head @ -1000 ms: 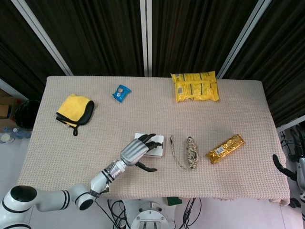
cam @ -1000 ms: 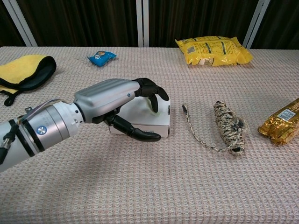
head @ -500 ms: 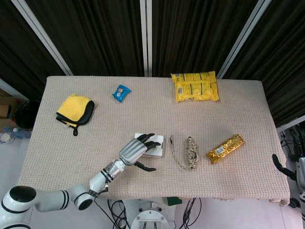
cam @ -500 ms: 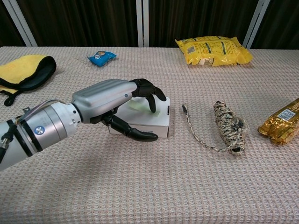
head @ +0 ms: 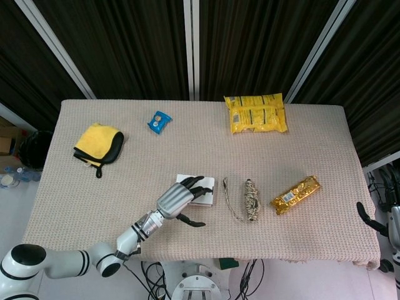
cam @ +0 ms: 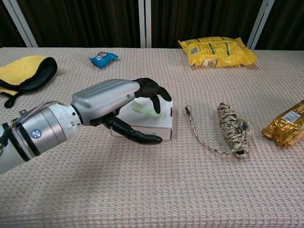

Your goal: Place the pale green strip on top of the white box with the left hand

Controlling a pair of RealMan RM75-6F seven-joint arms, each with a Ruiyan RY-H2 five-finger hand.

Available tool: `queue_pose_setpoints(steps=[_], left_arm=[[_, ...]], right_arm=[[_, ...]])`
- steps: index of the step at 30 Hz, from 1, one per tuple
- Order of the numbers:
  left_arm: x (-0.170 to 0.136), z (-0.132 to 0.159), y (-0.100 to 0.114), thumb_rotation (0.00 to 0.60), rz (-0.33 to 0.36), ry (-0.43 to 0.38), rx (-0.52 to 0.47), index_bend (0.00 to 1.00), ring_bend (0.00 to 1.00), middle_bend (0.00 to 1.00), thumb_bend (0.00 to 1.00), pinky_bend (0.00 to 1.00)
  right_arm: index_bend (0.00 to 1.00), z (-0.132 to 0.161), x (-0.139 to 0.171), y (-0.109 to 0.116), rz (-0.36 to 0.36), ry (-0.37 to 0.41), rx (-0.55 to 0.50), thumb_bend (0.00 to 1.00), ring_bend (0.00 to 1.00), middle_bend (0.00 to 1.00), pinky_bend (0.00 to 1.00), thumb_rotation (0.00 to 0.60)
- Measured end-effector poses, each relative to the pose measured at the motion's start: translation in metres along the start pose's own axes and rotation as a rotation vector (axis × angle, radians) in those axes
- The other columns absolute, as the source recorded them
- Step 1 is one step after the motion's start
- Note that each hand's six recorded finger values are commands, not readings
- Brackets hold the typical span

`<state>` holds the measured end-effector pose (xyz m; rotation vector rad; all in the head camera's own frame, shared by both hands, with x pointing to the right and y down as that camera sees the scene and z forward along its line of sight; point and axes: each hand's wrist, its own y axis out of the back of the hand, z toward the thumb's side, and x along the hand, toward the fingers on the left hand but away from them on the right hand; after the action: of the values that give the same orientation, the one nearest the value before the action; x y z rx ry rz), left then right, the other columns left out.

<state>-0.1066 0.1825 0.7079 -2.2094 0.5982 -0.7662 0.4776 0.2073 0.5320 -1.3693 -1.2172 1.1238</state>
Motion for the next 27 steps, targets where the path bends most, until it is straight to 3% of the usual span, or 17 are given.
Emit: queue_pose_setpoints(steps=[13,23,27], left_arm=[[0.0019,-0.0024,-0.0093,0.229,-0.03,0.01,0.012,0.2,0.06,0.34,0.0,0.17],[0.0028,0.0037,-0.0012,0.223,0.017,-0.015,-0.008,0.2,0.06,0.34,0.0,0.17],[0.0035,0.0037,-0.0037,0.224,0.007,-0.015,-0.011,0.2,0.06,0.34,0.0,0.17]], right_arm=[[0.0,-0.0022,0.0004,-0.0009,0.006,-0.007,-0.002,0.3,0.0,0.0,0.0,0.547],[0.0,-0.0036,0.0007,-0.0008,0.005,-0.01,-0.003,0.3,0.0,0.0,0.0,0.546],[0.0,-0.0039,0.0006,-0.0005,0.003,-0.011,-0.003,0.3,0.0,0.0,0.0,0.546]])
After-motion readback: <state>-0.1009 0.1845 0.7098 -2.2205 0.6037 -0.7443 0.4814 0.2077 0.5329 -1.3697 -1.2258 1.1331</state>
